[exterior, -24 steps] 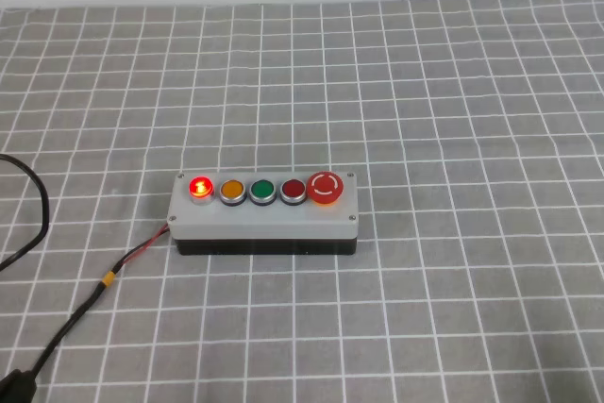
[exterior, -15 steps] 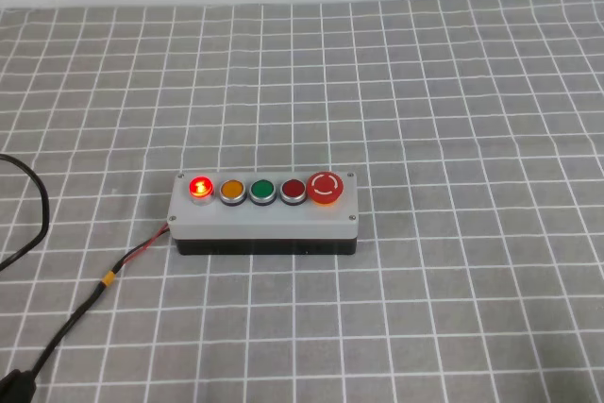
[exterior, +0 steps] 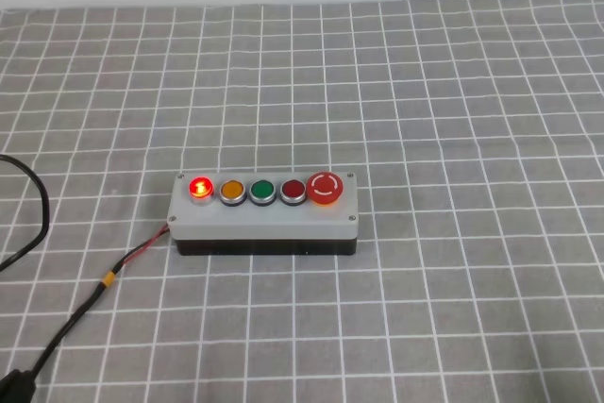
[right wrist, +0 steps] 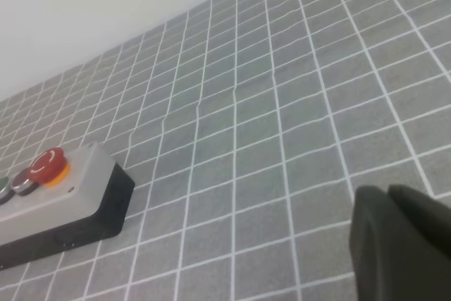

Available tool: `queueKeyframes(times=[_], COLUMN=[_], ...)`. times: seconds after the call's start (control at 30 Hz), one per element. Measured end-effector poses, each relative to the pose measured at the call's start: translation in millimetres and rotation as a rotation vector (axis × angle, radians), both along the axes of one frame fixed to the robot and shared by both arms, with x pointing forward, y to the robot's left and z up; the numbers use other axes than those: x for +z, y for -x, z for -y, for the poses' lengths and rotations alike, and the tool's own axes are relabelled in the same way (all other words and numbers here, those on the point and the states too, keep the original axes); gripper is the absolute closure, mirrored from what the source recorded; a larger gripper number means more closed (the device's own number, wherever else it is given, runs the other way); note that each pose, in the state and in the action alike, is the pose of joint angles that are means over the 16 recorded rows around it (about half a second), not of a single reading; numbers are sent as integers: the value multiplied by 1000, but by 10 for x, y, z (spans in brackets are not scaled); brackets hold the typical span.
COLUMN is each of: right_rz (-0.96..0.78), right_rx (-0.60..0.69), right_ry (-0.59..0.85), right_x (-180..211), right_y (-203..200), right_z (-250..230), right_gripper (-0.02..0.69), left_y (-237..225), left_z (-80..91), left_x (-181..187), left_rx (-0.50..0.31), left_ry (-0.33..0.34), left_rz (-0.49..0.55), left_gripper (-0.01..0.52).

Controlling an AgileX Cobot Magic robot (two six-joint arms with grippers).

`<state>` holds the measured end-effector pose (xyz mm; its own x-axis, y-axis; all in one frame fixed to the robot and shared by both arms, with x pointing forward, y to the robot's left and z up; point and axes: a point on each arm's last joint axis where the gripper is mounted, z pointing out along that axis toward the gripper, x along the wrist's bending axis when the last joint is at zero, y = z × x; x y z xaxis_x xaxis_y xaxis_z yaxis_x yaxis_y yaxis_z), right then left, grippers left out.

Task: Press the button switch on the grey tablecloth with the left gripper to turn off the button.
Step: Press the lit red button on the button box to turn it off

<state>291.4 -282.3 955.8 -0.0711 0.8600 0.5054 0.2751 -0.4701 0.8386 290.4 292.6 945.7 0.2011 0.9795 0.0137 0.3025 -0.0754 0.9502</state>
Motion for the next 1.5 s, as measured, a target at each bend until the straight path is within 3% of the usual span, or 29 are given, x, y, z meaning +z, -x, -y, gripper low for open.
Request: queueKeyframes(times=[0.53, 1.13, 1.5], right_rz=[-7, -9, -10], right_rx=[7, -52, -59], right_ry=[1, 1, 1], right_x=[-6, -8, -9], right_y=[3, -7, -8], right_z=[-5, 26, 29], right_gripper=[682, 682, 682], left_y=[-1, -11, -39], left_z=[-3, -38, 6], left_x=[0, 14, 174], left_rx=[1, 9, -16], left_ry=[-8, -110, -42], left_rz=[2, 34, 211], left_gripper=[518, 518, 518])
